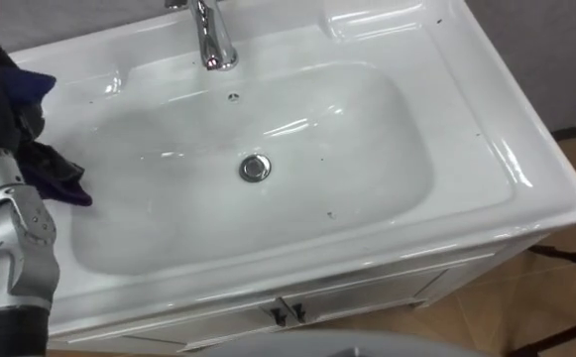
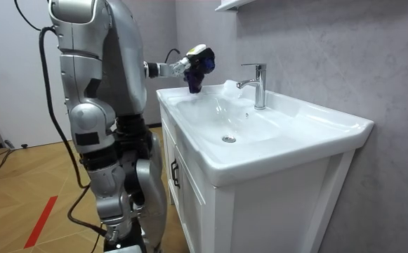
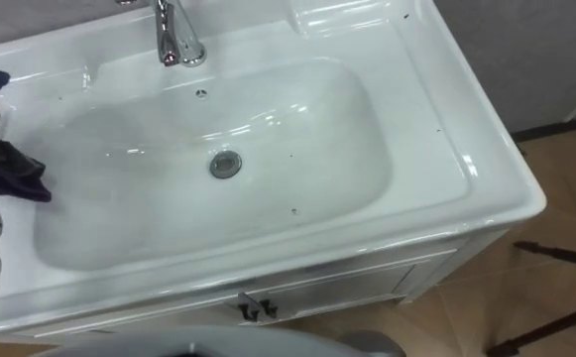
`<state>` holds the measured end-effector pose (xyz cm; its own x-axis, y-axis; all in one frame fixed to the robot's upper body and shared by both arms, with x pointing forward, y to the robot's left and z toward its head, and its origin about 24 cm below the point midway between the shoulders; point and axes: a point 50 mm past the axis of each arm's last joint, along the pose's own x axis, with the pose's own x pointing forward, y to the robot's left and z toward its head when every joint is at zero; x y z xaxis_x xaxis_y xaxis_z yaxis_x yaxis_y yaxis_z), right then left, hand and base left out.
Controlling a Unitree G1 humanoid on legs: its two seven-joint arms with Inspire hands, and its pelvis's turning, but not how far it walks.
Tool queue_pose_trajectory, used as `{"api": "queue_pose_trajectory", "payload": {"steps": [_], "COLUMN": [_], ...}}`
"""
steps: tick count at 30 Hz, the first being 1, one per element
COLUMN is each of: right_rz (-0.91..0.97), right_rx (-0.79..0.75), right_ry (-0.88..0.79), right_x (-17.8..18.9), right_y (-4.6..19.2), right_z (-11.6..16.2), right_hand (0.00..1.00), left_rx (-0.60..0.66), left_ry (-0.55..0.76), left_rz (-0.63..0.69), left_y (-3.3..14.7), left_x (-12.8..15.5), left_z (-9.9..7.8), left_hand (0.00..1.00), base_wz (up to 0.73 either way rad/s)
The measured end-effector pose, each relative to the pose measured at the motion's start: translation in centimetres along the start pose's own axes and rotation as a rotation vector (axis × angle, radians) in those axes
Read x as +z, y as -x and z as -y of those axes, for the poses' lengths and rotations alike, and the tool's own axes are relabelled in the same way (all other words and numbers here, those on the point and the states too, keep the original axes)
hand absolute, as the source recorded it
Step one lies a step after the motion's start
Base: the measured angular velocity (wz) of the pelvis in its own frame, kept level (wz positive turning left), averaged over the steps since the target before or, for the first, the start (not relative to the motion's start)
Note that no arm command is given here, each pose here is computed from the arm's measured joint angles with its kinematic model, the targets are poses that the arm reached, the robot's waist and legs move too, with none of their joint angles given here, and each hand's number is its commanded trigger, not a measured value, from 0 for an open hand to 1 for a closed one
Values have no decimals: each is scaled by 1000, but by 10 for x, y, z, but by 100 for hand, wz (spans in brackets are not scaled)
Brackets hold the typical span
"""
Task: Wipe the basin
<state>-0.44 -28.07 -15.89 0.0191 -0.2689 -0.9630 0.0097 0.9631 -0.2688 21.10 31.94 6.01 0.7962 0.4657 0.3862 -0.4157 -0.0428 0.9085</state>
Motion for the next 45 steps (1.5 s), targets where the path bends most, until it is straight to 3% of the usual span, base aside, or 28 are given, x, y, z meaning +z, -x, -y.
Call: {"api": "queue_pose_trajectory", "payload": {"steps": [11,24,32,34,35,36,37,45], "right_rz": [-23,-12,-8,-8,-8,-9,-8,-13], "right_rx": [9,13,21,26,29,32,33,31], "right_ry": [14,22,20,20,20,21,20,17], "right_x": [-1,2,2,2,2,2,3,2], "right_y": [0,0,0,0,0,0,0,0], "right_z": [0,-2,-3,-3,-3,-3,-3,-3], "right_hand": [0,0,0,0,0,0,0,0], "left_rx": [27,-83,-125,-135,-143,-150,-155,-161], "left_ry": [-33,-77,-39,-41,-42,-41,-41,-32], "left_rz": [-77,-112,-137,-142,-147,-153,-156,-152], "left_y": [-2,29,36,37,39,40,41,44], "left_x": [-15,-35,-37,-39,-39,-40,-40,-38], "left_z": [-7,4,11,13,15,16,17,21], "left_hand": [100,100,100,80,56,16,0,0], "base_wz": [5,5,0,0,0,0,0,0]}}
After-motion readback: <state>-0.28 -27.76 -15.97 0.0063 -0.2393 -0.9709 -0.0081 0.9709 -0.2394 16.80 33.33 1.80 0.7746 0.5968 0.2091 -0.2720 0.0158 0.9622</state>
